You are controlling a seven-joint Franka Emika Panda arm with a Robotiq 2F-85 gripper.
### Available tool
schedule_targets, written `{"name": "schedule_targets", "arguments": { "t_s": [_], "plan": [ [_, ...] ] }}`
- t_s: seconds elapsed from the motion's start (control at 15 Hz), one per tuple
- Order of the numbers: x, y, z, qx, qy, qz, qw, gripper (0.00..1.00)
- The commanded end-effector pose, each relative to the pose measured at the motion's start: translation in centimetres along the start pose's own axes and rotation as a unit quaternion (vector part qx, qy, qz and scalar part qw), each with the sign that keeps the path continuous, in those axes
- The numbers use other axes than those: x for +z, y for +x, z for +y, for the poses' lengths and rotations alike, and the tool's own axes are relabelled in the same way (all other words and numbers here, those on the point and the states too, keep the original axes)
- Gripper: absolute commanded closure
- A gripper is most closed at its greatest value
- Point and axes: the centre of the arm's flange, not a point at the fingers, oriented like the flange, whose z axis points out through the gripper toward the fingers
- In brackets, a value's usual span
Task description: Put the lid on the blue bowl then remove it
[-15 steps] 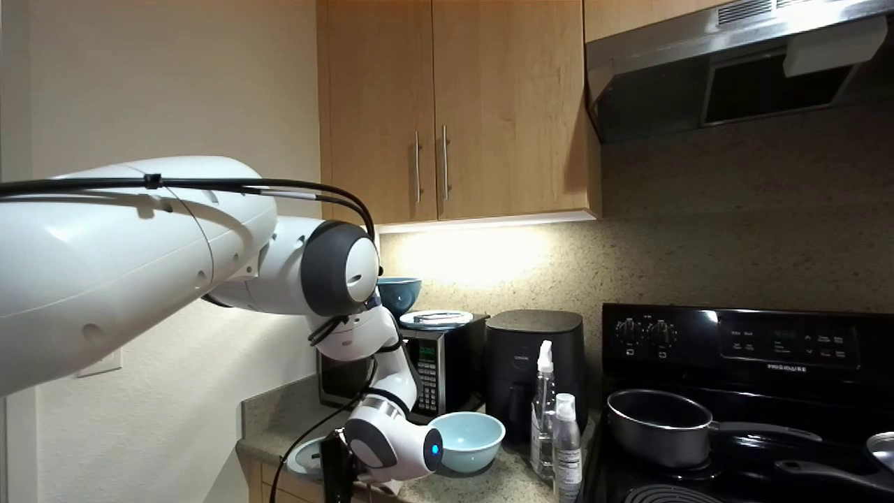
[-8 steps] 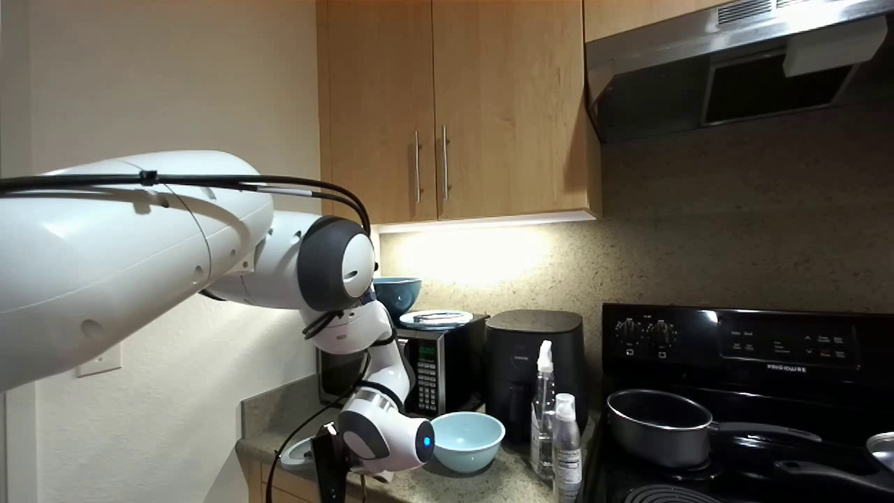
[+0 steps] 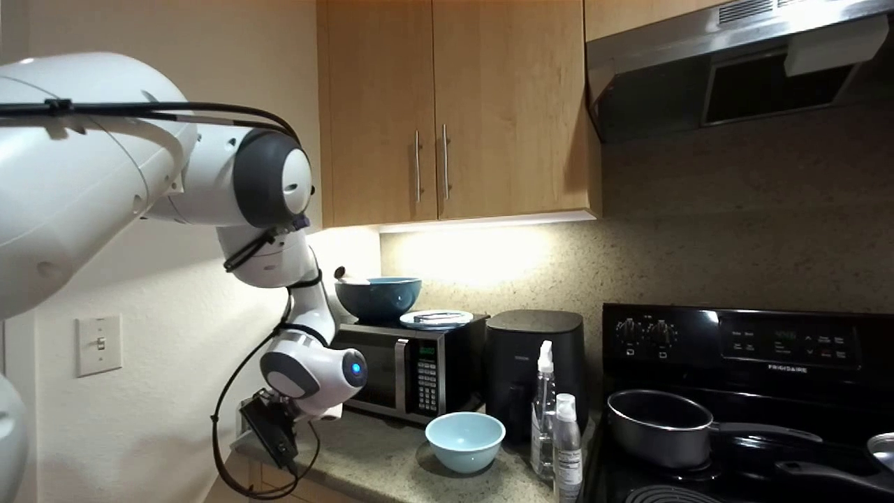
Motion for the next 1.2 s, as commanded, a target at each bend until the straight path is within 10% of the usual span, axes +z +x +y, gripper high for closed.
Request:
{"name": "schedule_targets", "arguments": {
  "t_s": [0.0, 0.33, 0.67, 1.13],
  "plan": [
    [-4.2, -4.6, -5.5, -0.051, -0.086, -0.001, 0.995, 0.99],
    [-12.4, -8.0, -7.1, -0.045, -0.22, 0.069, 0.9719, 0.99],
    [-20.8, -10.1, -5.7, 0.015, -0.332, 0.164, 0.929, 0.99],
    [-16.9, -7.3, -4.3, -0.004, -0.187, 0.149, 0.9711, 0.99]
  ]
}}
